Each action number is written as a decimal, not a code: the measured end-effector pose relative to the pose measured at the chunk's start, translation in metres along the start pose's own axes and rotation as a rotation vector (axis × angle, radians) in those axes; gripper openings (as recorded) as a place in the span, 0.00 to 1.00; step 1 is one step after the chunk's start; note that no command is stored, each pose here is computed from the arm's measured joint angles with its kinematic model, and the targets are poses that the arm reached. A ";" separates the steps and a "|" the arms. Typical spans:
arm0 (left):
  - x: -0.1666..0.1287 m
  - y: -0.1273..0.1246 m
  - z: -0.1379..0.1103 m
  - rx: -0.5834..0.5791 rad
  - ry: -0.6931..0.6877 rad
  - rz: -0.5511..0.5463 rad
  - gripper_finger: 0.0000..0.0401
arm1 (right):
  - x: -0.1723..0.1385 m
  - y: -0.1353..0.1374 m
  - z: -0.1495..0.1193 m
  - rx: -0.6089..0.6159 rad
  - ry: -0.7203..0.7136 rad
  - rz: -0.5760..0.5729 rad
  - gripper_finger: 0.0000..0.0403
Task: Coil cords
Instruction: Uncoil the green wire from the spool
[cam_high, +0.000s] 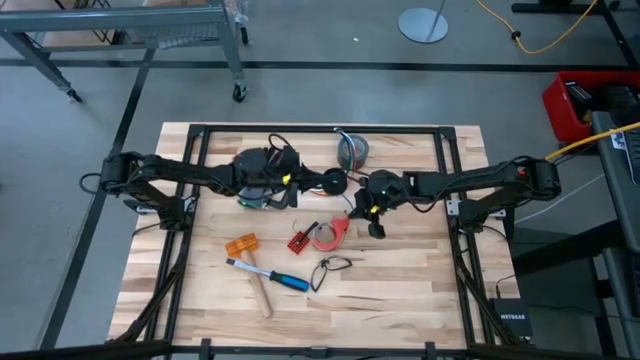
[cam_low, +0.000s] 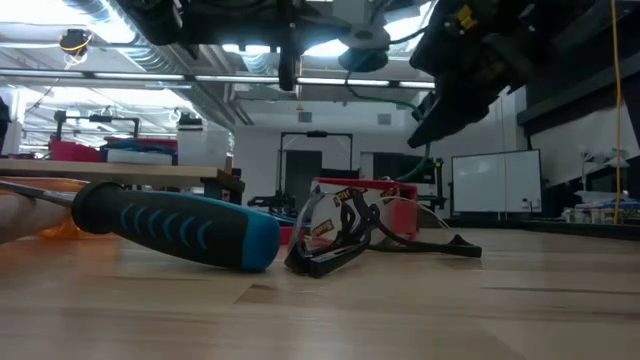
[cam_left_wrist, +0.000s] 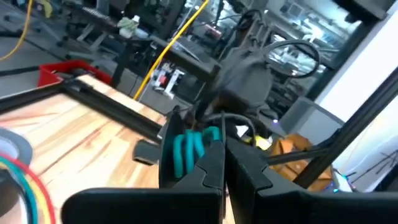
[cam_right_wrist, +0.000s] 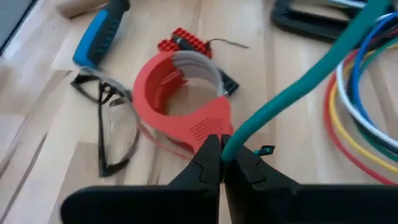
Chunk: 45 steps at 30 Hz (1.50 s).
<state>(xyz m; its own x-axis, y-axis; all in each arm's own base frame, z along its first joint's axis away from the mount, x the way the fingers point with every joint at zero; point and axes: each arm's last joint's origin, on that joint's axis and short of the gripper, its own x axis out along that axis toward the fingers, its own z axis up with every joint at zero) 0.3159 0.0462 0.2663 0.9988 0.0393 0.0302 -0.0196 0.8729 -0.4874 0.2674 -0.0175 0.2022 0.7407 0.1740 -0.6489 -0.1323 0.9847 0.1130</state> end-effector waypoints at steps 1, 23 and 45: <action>0.000 0.000 -0.001 0.006 0.005 0.000 0.01 | 0.000 0.000 0.000 0.006 -0.001 0.004 0.01; -0.027 0.042 -0.010 -0.179 0.404 0.202 0.00 | -0.060 0.006 -0.017 -0.018 0.190 -0.309 0.01; -0.012 -0.042 0.006 0.102 0.097 -0.508 0.00 | -0.060 -0.049 0.026 -0.039 -0.288 -0.506 0.01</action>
<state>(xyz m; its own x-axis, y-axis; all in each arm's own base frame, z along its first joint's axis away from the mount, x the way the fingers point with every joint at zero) 0.3040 0.0115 0.2916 0.8829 -0.4425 0.1570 0.4689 0.8133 -0.3445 0.2468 -0.0758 0.2553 0.8666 -0.3196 -0.3832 0.2651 0.9455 -0.1892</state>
